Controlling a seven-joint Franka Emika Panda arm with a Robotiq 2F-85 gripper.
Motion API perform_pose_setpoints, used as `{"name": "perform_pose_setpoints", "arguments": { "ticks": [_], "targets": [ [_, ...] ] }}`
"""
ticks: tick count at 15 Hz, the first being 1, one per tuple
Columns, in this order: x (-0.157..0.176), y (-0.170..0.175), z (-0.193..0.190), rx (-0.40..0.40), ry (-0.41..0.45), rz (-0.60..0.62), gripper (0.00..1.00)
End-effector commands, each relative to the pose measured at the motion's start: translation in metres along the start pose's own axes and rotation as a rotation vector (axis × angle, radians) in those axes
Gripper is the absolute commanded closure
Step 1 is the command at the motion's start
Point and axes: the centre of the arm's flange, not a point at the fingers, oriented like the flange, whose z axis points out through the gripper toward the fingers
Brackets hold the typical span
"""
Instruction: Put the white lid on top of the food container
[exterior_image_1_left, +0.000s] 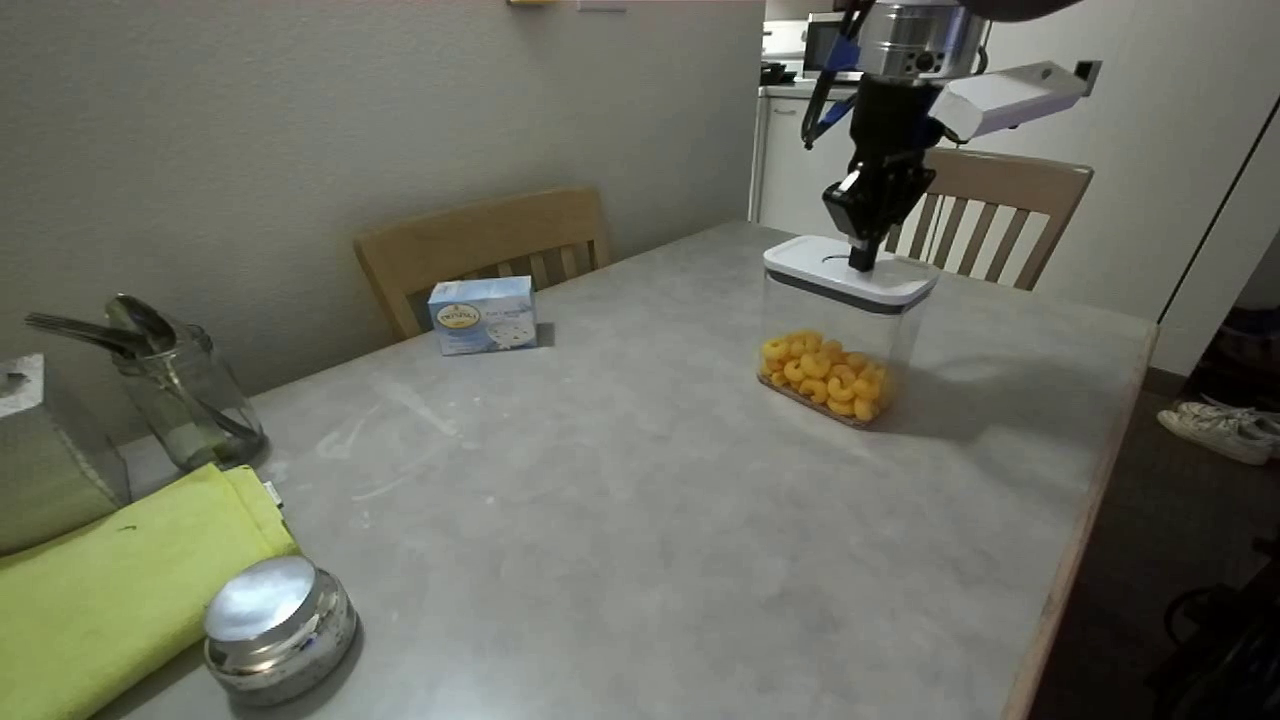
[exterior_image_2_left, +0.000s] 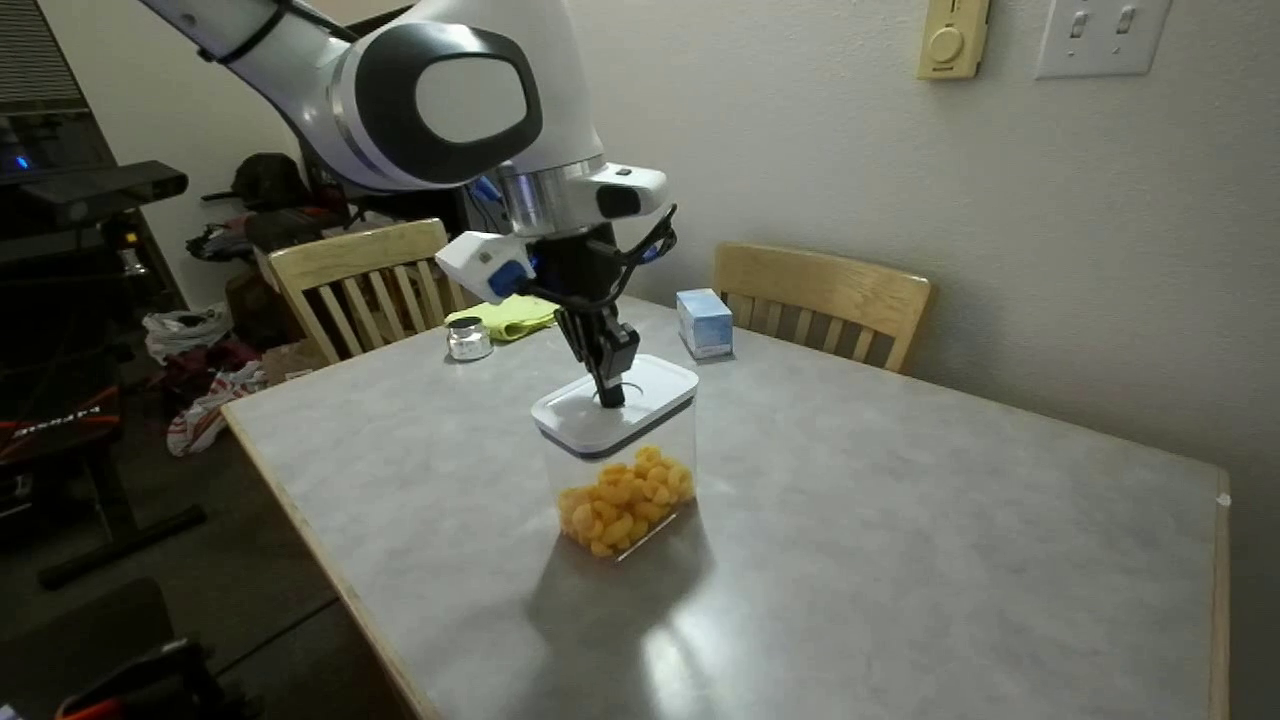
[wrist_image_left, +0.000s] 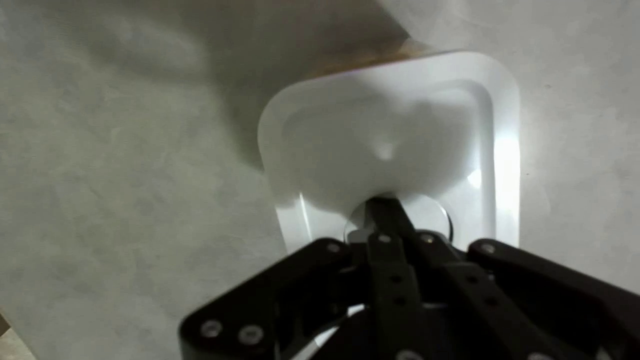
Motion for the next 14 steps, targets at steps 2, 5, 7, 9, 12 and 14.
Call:
{"name": "perform_pose_setpoints", "arguments": {
  "ticks": [2, 5, 7, 9, 12, 14],
  "targets": [
    [-0.011, 0.006, 0.003, -0.034, -0.016, 0.041, 1.0],
    [-0.012, 0.008, -0.028, -0.059, -0.011, 0.092, 1.0],
    [-0.012, 0.009, -0.041, -0.062, -0.022, 0.108, 1.0],
    [-0.01, 0.01, -0.051, -0.06, -0.032, 0.117, 1.0],
    [-0.008, 0.01, -0.062, -0.059, -0.036, 0.119, 1.0],
    [-0.007, 0.01, -0.064, -0.058, -0.038, 0.114, 0.73]
  ]
}}
